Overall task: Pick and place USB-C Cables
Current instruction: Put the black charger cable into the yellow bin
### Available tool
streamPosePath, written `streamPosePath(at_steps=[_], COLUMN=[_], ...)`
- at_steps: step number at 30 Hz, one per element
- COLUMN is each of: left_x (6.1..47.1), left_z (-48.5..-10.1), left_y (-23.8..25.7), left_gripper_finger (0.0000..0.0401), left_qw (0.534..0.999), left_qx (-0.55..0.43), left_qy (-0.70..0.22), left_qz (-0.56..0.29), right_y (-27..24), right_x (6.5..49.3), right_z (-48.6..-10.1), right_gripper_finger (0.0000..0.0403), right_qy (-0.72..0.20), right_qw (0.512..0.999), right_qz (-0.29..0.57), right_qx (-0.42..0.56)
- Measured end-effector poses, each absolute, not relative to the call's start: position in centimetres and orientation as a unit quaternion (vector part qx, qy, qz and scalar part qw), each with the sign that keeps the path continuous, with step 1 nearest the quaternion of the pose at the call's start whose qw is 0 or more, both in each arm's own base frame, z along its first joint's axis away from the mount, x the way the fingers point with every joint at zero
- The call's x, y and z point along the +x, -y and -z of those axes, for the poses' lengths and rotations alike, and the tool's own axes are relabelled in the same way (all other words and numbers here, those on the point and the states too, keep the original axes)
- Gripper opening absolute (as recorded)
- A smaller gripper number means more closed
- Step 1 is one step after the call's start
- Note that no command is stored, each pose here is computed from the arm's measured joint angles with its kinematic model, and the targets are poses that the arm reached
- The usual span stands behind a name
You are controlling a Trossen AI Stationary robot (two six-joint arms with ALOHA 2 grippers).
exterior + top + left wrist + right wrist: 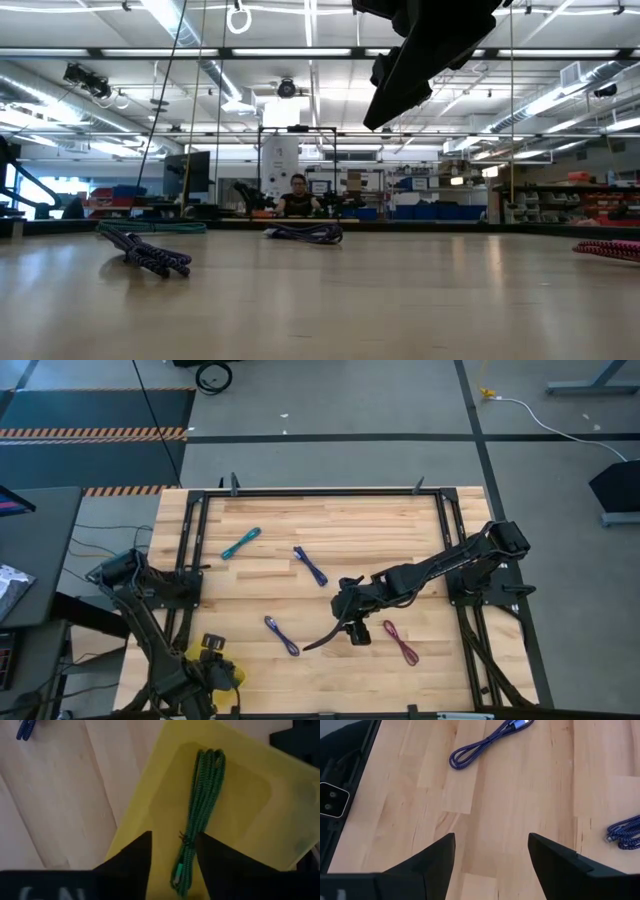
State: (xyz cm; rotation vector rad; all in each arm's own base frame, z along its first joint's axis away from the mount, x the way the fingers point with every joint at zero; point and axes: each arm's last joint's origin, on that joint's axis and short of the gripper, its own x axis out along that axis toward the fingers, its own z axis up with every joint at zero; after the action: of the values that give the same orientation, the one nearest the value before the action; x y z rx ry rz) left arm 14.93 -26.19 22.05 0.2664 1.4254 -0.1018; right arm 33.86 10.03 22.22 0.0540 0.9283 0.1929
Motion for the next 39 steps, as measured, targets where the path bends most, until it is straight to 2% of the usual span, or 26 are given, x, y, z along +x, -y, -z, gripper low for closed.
streamPosePath(at_steps=[6,13,21,26,28,33,39], left_x=[16.5,19.7,23.4,25.6,26.5,27.7,27.6], left_z=[-22.2,-23.6,-25.5,-25.5,-25.6,-25.6,-25.6], left_y=[25.3,23.7,21.4,18.8,17.8,16.6,16.6], left_gripper_finger=[0.0188,0.0168,0.0132,0.0122,0.0121,0.0121,0.0121], left_qw=[0.77,0.782,0.815,0.817,0.819,0.821,0.818], left_qx=[0.122,0.057,0.081,0.088,0.092,0.103,0.099], left_qy=[-0.627,-0.619,-0.57,-0.561,-0.556,-0.551,-0.558], left_qz=[0.009,-0.045,-0.064,-0.102,-0.11,-0.105,-0.097], right_y=[-9.7,-8.4,-7.1,-7.7,-8.1,-10.1,-12.0], right_x=[33.9,33.4,30.6,28.3,27.8,27.5,26.2], right_z=[-22.2,-21.7,-20.4,-20.2,-20.2,-20.2,-18.8], right_gripper_finger=[0.0256,0.0253,0.0249,0.0248,0.0248,0.0247,0.0247], right_qy=[-0.446,-0.484,-0.618,-0.694,-0.706,-0.702,-0.691], right_qw=[0.891,0.875,0.781,0.703,0.687,0.682,0.687], right_qz=[-0.076,-0.015,0.075,0.125,0.137,0.139,0.163], right_qx=[0.021,0.02,0.053,0.086,0.103,0.154,0.157])
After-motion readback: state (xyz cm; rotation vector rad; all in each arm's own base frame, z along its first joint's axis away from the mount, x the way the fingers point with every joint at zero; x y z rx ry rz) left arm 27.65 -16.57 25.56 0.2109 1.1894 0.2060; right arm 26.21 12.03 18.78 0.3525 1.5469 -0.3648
